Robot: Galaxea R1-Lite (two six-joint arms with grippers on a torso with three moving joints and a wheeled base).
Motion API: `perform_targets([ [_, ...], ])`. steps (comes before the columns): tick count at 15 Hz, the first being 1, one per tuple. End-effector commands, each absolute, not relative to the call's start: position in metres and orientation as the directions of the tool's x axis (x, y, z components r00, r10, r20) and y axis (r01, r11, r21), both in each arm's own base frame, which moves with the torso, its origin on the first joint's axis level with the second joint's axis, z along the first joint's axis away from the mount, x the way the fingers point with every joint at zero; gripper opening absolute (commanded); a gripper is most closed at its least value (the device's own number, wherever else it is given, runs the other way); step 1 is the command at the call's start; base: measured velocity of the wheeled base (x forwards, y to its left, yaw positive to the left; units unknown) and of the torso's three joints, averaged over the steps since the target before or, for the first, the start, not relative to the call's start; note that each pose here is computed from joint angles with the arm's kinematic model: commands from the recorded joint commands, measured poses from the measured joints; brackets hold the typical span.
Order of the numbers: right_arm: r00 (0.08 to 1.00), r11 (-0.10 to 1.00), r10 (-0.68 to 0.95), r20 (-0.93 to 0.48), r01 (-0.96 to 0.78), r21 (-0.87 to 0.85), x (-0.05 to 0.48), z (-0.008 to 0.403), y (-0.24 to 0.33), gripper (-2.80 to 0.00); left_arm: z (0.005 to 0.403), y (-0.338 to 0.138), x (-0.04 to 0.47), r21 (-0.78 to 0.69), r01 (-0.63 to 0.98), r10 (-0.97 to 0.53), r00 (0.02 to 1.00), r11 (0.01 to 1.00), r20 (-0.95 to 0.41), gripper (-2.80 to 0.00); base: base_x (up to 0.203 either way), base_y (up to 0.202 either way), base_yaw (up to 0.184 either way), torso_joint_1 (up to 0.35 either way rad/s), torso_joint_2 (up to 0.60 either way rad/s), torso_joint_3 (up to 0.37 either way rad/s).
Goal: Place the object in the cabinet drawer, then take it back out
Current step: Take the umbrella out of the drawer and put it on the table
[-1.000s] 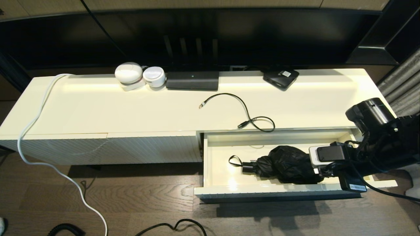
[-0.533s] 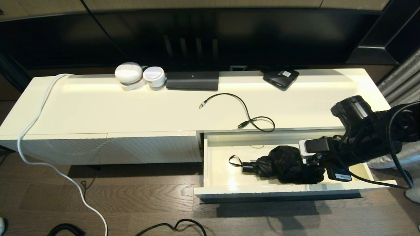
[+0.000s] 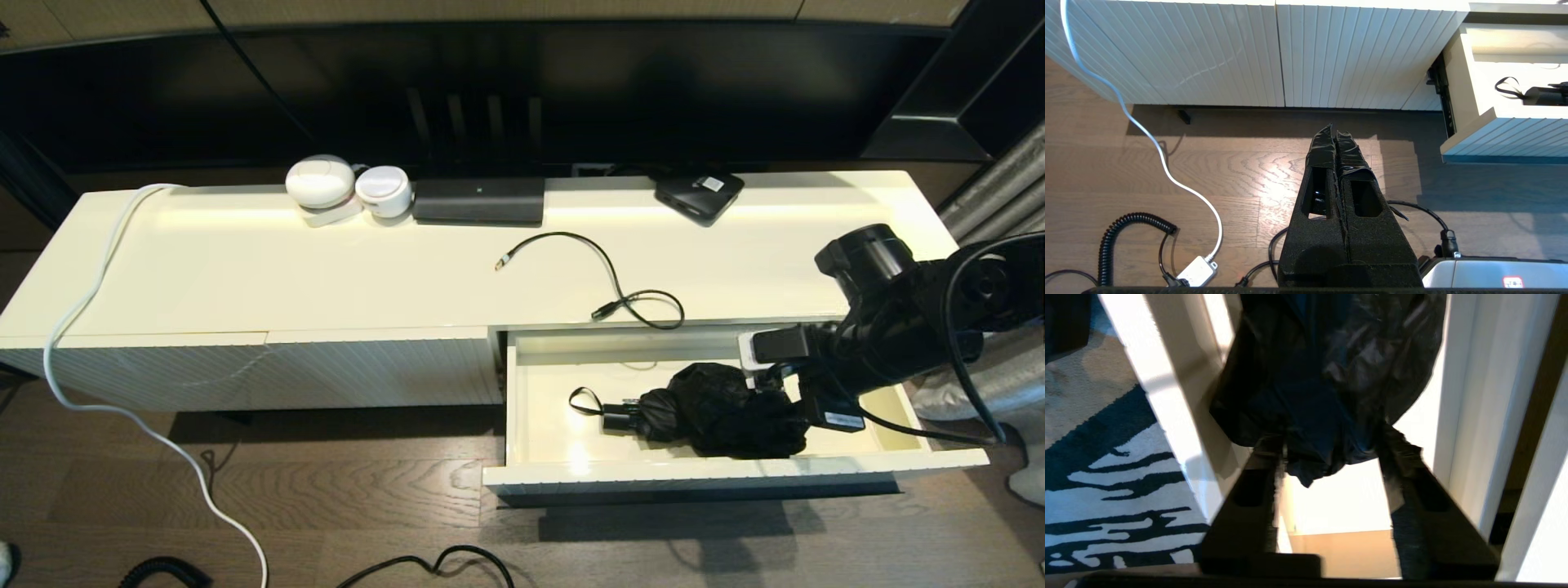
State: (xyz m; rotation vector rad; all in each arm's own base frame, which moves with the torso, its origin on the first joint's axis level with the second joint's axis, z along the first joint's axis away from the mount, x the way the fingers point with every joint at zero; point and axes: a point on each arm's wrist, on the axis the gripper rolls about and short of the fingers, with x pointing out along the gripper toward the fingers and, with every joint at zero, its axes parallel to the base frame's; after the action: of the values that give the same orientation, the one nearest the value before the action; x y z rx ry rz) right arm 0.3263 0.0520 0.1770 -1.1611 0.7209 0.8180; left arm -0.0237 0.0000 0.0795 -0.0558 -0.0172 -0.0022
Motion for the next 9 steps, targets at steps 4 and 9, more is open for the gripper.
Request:
perform_targets([
  [4, 0.514, 0.194, 0.148, -0.845, -0.853, -0.485, 0.338, 0.178, 0.048, 0.00, 0.080, 0.000, -0.024, -0.057, 0.001, 0.000, 1.000, 0.998, 0.017, -2.80, 0.000, 0.000, 0.000, 0.000, 0.00, 0.000],
  [9, 0.490, 0.187, 0.145, -0.860, -0.867, -0.462, 0.344, 0.169, 0.051, 0.00, 0.080, 0.000, -0.024, -0.057, 0.003, -0.002, 1.000, 0.998, 0.017, -2.80, 0.000, 0.000, 0.000, 0.000, 0.00, 0.000],
])
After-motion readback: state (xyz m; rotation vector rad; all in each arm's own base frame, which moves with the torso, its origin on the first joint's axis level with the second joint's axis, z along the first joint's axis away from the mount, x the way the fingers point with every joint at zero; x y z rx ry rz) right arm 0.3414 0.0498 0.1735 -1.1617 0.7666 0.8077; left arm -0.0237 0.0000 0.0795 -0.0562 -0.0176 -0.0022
